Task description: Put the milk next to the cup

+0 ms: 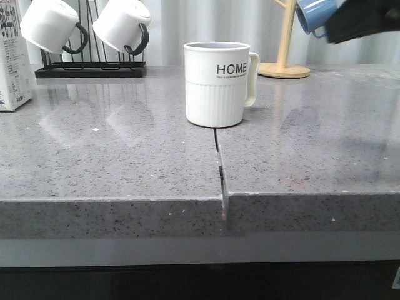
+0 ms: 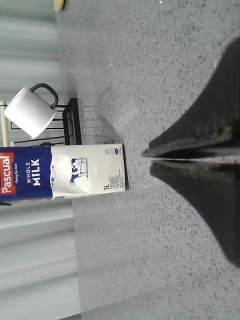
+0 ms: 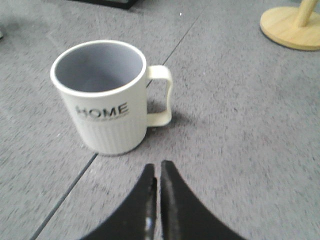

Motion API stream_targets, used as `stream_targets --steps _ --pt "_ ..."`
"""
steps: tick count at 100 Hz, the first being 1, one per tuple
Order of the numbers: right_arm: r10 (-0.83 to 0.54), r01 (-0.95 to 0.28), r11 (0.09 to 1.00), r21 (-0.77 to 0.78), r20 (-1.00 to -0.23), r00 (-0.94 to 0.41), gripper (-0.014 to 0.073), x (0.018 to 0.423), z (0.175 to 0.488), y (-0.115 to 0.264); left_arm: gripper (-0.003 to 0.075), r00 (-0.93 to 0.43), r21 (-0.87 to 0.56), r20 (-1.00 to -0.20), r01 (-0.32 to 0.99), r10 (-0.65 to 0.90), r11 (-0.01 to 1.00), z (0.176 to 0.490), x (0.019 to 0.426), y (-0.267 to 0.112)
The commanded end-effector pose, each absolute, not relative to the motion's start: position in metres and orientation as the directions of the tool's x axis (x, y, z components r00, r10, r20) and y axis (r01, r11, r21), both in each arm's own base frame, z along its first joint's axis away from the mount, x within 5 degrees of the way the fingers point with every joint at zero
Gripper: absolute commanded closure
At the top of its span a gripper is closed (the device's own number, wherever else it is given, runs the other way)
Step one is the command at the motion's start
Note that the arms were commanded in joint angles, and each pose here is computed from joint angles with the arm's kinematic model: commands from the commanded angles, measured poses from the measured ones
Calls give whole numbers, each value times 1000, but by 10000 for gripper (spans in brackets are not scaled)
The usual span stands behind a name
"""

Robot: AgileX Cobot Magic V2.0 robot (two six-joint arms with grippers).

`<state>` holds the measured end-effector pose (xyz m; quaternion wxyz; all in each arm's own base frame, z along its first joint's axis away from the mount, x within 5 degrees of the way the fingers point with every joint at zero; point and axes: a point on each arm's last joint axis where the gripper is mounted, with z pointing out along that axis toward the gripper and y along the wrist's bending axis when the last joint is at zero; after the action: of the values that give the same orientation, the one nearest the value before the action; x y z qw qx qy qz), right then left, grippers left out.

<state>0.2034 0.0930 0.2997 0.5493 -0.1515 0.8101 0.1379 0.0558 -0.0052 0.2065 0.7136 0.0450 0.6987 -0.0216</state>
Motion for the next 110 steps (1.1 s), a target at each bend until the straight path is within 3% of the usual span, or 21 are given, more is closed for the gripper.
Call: stream_targets --steps 1,37,64,110 --pt "-76 -404 913 46 -957 -281 671 186 325 85 735 92 19 -996 96 10 995 201 55 -5" --pt "-41 -419 907 47 -980 -197 664 111 360 52 735 92 19 -996 96 10 995 201 55 -5" --pt "-9 -428 903 44 -993 -120 664 61 368 30 735 92 19 -996 96 10 995 201 55 -5" --pt "31 -431 901 42 -999 -33 664 24 309 13 735 92 19 -996 96 10 995 201 55 -5"
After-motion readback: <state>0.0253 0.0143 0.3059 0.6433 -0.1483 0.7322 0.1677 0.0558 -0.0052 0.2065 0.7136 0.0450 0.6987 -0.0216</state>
